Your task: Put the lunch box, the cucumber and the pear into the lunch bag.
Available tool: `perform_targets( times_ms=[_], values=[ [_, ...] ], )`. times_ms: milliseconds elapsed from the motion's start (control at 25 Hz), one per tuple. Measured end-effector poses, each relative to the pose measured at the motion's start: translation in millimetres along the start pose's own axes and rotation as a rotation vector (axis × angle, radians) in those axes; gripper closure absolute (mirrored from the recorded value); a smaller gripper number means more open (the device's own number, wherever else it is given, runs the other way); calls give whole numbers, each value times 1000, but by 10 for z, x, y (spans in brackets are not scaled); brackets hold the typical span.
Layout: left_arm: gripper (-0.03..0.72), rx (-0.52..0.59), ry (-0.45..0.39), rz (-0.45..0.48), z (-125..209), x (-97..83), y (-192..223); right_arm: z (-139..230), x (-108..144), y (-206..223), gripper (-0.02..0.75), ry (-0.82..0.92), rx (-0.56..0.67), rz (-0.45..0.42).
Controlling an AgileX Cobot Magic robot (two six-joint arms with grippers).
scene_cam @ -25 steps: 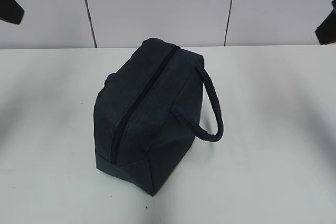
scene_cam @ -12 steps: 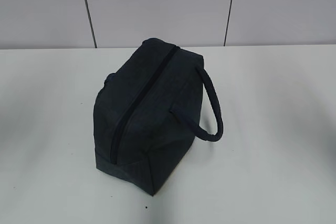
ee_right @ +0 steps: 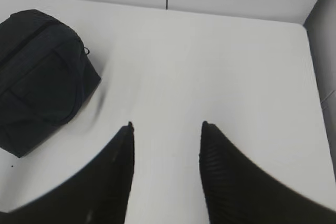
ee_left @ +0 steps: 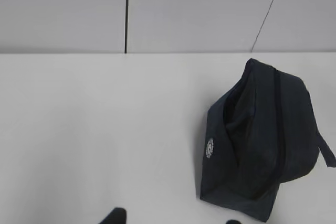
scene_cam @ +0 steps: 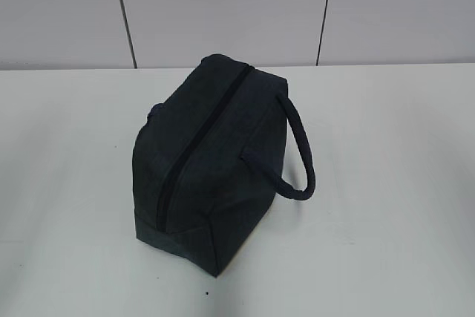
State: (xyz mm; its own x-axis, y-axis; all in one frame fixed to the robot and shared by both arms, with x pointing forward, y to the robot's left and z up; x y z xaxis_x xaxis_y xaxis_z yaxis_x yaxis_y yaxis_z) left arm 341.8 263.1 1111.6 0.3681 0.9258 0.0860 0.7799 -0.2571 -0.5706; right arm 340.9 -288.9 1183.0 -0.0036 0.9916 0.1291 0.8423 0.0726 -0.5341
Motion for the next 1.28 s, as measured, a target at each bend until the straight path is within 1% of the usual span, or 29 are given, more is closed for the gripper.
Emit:
perform_targets(
  times_ms=[120, 240, 480, 680, 800, 920, 960, 1160, 1280],
  values=[
    [337, -64, 4, -38, 155, -32, -250, 201, -40, -213, 405, 2, -66, 1],
    [337, -115, 12, -67, 347, -72, -440, 490, -82, -312, 405, 3, -103, -2],
    [337, -126, 33, -124, 743, -85, -537, 1009, -156, -280, 405, 2, -126, -5],
    [337, -110, 39, -154, 978, -69, -452, 1351, -207, -130, 405, -11, -109, -2],
    [337, -62, 36, -147, 1085, -66, -315, 1496, -229, -40, 405, -20, -94, 1],
    [337, 1, 32, -138, 1215, -58, -144, 1608, -248, 84, 405, -21, -50, 6],
    [337, 4, 32, -138, 1227, -54, -110, 1644, -254, 129, 405, -23, -32, 9],
    [337, -85, 37, -159, 1105, -14, -24, 1780, -278, 337, 405, -21, 25, 16],
    [337, -98, 37, -163, 1095, -5, 12, 1759, -276, 393, 405, -24, 3, 13]
  ],
)
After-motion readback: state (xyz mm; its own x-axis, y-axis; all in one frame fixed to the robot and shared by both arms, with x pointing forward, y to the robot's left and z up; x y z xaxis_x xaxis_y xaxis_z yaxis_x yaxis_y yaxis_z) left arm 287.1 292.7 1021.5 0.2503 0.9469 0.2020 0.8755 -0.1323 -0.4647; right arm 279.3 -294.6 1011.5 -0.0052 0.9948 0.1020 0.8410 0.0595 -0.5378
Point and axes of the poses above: a point on each arm's last joint axis where the gripper is mounted, y pointing out along that axis toward the gripper, x along the wrist's bending axis when the last joint is at zero, z = x × y, the point moved 7 cm from there along y, pointing out along that axis toward the gripper, and after that the axes turned 12 degrees about y, right-handed, at the moved point
